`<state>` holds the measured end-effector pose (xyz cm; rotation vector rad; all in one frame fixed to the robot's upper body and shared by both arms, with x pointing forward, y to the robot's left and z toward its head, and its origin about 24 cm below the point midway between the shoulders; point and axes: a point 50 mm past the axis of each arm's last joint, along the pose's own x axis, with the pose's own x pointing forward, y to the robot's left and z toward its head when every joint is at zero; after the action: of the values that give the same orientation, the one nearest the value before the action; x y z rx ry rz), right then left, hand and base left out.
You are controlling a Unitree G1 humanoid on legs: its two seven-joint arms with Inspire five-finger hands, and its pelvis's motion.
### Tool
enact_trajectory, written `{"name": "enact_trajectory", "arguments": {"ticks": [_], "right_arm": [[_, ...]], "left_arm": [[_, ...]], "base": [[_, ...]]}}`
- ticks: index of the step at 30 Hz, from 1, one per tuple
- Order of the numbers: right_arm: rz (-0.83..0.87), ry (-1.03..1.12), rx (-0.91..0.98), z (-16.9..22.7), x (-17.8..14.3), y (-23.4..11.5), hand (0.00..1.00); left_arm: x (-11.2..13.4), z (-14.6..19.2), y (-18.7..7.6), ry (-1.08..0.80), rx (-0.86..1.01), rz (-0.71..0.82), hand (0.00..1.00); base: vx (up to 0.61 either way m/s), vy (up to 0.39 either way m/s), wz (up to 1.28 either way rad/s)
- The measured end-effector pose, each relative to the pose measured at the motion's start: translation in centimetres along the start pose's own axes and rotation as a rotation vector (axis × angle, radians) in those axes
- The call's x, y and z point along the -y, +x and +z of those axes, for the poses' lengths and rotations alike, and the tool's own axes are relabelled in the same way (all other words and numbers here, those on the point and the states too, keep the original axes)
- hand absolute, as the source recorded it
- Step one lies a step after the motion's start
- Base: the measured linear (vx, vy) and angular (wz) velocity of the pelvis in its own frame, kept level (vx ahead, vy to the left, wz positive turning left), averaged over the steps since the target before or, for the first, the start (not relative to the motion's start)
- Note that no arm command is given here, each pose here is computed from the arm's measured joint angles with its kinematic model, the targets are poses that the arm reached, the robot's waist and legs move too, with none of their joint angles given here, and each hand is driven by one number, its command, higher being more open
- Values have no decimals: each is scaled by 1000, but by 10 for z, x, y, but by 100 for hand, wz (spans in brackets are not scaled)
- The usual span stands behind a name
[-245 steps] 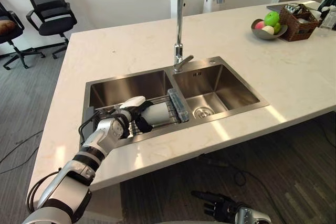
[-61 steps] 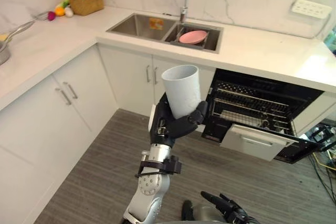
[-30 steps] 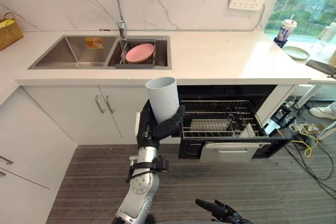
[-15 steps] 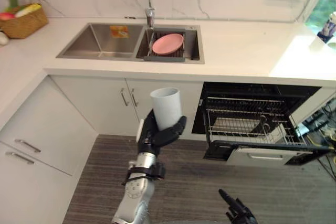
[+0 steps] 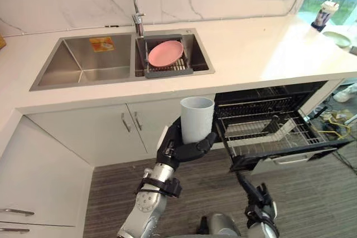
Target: Walk over to the sink, pick up the cup, carry it to the dishwasher, place the cup inside the dishwasher, then close the dishwasher door
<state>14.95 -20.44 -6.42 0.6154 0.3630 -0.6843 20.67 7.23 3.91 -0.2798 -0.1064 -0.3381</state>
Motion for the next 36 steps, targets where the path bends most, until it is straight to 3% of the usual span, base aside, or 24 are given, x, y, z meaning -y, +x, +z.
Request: {"name": "enact_trajectory", "arguments": {"ticks": [5,7,9,12,19,36], "right_arm": [[140,50,72,16,-37,-12,100],[301,42,180,38,-71,-17,100],[570,44,352,70,-126,-27,100],[748,28,454,84,-158,-38,100],[809,-56,439,70,-166,-46,100],[780,-65,420,65,-161,-41,100]], "left_arm": [[12,3,4,-11,7,-32,0],[17,3,6,5,7,-46,0],[19,1,6,23,-5,-46,0],[19,1,5,6,-5,-7,0],[11,1,-7,0,4,72,0],[13,10,4,186,54,120,0]], "base": [[146,-93,-23],[28,-35,-23],[-30,-3,-24],[-35,20,5],[8,103,-29],[20,72,7]]}}
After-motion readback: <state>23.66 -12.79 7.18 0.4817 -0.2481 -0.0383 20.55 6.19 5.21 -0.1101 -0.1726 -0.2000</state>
